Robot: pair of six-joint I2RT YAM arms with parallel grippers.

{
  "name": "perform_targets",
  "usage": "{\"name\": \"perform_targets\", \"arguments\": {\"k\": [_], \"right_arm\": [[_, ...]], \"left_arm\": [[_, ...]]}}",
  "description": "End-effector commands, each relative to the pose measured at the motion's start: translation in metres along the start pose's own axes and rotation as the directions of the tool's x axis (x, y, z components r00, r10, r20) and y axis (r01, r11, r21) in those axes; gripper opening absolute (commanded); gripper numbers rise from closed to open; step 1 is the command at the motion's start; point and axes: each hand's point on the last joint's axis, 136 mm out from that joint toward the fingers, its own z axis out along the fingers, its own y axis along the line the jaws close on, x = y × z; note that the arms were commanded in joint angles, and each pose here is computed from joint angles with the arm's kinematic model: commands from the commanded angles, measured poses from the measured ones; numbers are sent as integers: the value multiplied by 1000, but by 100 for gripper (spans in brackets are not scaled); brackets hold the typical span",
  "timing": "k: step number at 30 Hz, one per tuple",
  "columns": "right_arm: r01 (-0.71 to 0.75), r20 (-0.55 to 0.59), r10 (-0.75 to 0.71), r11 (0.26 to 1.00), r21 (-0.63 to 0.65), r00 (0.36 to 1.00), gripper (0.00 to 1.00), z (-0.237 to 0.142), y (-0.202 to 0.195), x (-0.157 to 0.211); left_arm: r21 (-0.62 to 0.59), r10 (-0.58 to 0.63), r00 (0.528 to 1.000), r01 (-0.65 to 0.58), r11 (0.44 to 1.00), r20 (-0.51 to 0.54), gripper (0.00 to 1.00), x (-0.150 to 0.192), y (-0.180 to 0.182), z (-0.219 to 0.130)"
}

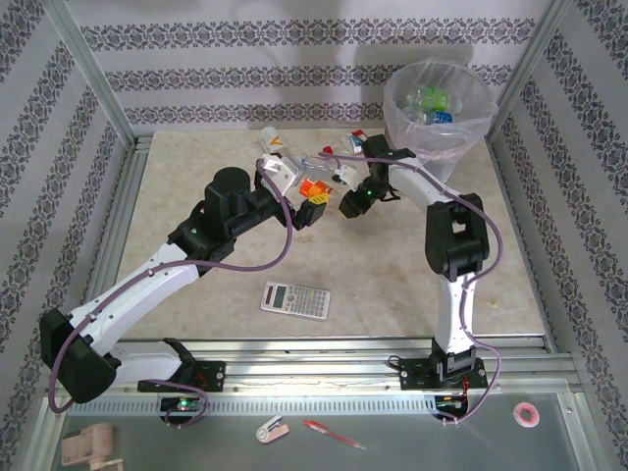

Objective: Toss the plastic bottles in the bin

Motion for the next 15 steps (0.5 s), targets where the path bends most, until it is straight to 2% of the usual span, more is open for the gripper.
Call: {"name": "perform_targets", "arguments": {"k": [1, 4, 9, 15], "right_arm": [[77, 161, -72, 997, -23, 984, 4, -36, 30, -31], [91, 263, -96, 995, 31, 960, 4, -70, 41, -49], [51, 448, -114, 987, 150, 887, 2, -146, 44, -84], [-42, 669, -180, 953, 301, 721, 0, -252, 44, -118]], "left_arm": [[-15, 13, 998, -12, 1000, 55, 100, -14, 5, -10], [-19, 18, 998, -17, 1000, 62, 100, -16, 6, -12], [-22, 20, 996, -18, 1000, 86, 100, -22, 7, -12], [-21, 18, 994, -16, 1000, 108, 100, -26, 7, -10]]}}
